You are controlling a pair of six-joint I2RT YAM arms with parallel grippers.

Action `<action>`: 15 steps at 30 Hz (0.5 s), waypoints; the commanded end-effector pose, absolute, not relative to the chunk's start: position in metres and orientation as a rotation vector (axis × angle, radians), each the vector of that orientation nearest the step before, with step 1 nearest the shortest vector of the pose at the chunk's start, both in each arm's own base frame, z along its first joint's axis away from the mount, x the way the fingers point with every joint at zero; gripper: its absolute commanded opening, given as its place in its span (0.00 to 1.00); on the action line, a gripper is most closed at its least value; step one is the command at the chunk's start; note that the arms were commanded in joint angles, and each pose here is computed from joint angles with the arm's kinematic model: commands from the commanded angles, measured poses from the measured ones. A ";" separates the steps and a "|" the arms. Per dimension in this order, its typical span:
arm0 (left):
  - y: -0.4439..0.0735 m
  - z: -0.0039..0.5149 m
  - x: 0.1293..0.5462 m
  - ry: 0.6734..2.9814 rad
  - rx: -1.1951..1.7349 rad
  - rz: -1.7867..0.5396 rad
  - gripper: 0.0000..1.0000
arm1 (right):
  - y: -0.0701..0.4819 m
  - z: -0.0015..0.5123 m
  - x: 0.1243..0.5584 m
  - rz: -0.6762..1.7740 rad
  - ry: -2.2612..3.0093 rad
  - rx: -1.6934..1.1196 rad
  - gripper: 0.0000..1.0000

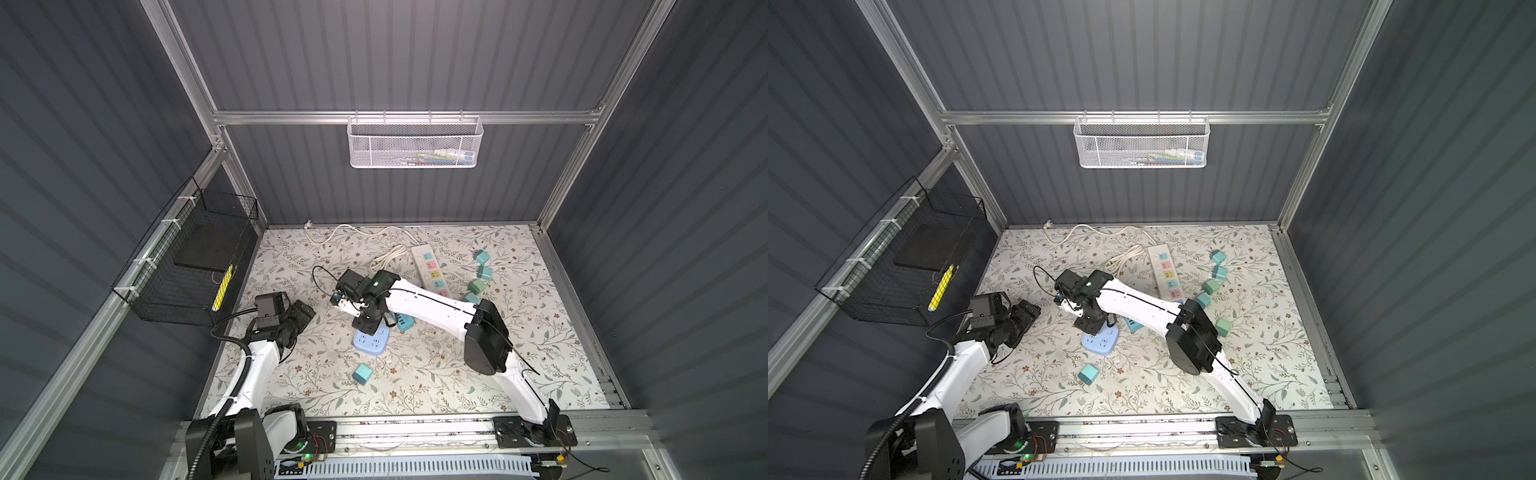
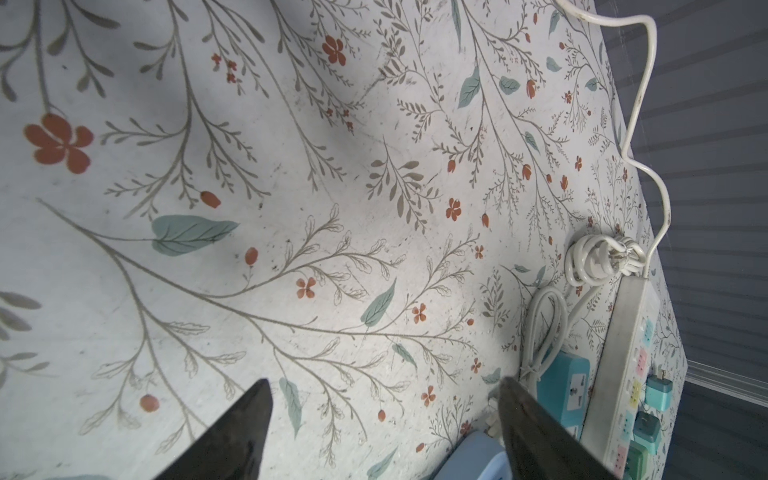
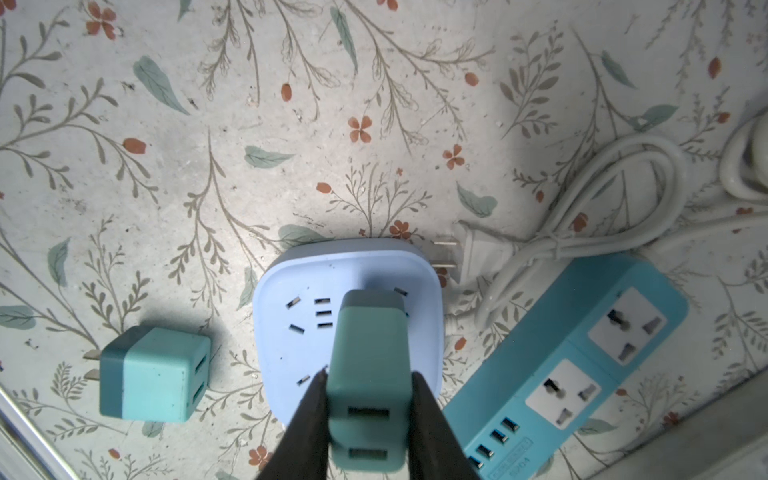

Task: Insert the plug
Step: 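Lower and press the teal adapter into the blue socket with the right gripper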

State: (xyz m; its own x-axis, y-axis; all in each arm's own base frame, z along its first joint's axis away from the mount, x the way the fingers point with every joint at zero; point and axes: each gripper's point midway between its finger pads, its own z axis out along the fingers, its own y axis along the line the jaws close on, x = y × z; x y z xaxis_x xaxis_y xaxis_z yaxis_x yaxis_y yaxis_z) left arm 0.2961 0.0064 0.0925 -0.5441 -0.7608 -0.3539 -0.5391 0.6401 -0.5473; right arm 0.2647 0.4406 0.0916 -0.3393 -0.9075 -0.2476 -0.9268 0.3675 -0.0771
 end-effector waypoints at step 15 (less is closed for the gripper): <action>0.001 0.101 0.306 2.280 -0.955 -0.558 0.84 | 0.429 0.076 0.261 0.028 2.425 -1.732 0.00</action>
State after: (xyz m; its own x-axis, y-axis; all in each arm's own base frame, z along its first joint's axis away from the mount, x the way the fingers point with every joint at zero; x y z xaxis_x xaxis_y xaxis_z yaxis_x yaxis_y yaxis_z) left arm 0.2979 0.0030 0.0925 -0.5533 -0.7582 -0.3450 -0.5271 0.6394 -0.5597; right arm 0.2662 0.4370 0.0961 -0.3226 -0.9219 -0.2144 -0.9329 0.3481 -0.0929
